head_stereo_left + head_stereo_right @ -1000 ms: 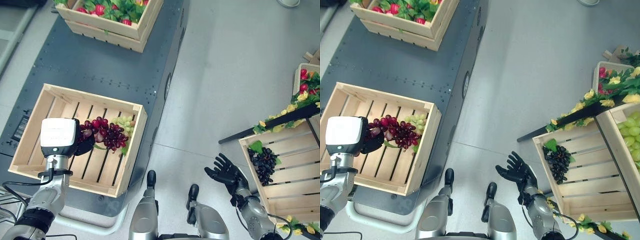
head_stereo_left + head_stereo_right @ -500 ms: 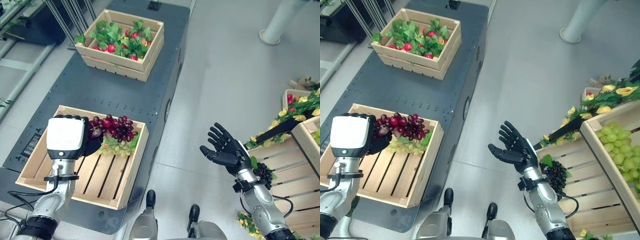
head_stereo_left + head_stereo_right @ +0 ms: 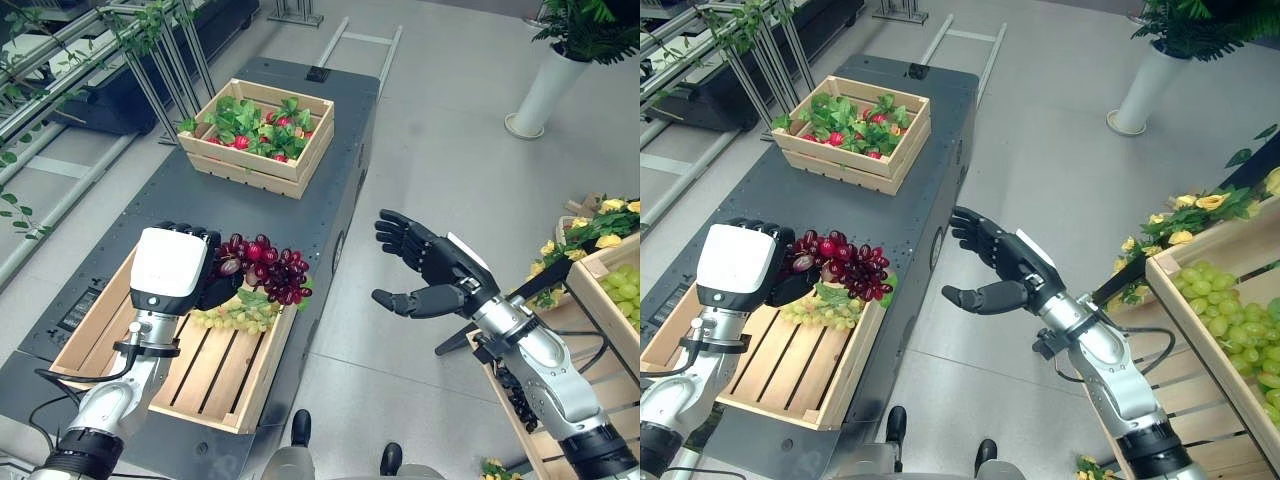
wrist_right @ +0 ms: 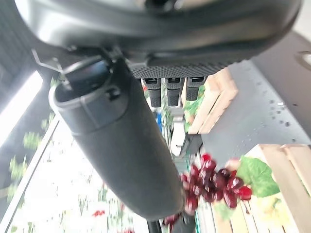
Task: Pick up the fruits from the basket on one side to the basket on the other side
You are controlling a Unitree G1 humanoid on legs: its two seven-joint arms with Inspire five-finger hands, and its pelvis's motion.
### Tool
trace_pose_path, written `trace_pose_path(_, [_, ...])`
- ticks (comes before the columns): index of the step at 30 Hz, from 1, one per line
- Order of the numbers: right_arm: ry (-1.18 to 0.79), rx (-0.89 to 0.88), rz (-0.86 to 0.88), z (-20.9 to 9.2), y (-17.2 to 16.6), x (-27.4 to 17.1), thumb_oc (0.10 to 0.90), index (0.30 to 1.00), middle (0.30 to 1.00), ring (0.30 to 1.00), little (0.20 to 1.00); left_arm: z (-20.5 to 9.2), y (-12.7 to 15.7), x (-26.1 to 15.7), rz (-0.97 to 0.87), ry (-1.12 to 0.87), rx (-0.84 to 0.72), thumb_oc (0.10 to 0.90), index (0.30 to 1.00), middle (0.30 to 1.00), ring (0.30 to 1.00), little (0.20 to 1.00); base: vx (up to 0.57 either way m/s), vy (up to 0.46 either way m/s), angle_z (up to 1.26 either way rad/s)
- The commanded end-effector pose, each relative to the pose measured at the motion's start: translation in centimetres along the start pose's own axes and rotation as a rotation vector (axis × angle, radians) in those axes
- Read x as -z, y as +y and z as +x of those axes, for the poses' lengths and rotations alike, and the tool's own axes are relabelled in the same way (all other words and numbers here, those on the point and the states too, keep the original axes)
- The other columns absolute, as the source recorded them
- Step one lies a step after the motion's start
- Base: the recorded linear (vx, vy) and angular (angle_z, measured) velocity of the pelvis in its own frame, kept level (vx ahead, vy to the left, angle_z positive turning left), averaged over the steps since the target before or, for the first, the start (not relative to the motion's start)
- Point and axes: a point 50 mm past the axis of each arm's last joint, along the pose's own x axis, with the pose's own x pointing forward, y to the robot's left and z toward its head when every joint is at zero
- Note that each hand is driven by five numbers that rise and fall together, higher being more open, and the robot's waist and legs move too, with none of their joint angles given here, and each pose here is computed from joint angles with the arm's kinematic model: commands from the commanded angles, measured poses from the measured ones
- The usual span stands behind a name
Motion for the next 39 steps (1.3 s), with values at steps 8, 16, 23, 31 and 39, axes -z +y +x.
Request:
trace_pose_path(8, [-0.138,-0.069,-0.040,2.4,1.6,-2.3,0.800,0.900,0.900,0.900,0.900,6.6,5.8,-2.7,-0.158,-0.122,-0.322,0.400,0.300,0.300,0.300,0.300,0.00,0.000,0.00])
trace_pose_path(16, [-0.120,-0.031,0.008,2.5,2.2,-1.5,0.800,0.900,0.900,0.900,0.900,6.9,6.8,-4.7,-0.269,-0.188,-0.324,0.400,0.300,0.300,0.300,0.300,0.00,0.000,0.00])
trace_pose_path(23, [-0.118,-0.006,0.036,2.6,2.6,-1.1,0.800,0.900,0.900,0.900,0.900,6.8,7.4,-6.5,-0.344,-0.271,-0.316,0.400,0.300,0.300,0.300,0.300,0.00,0.000,0.00])
trace_pose_path(31, [-0.128,0.021,0.113,2.7,3.0,-1.0,0.800,0.900,0.900,0.900,0.900,6.4,7.3,-8.4,-0.420,-0.354,-0.267,0.400,0.300,0.300,0.300,0.300,0.00,-0.004,-0.03])
trace_pose_path(39, [-0.099,0.021,0.120,2.8,3.5,-0.4,0.800,0.900,0.900,0.900,0.900,6.1,7.6,-9.1,-0.497,-0.377,-0.295,0.400,0.300,0.300,0.300,0.300,0.00,-0.004,-0.06])
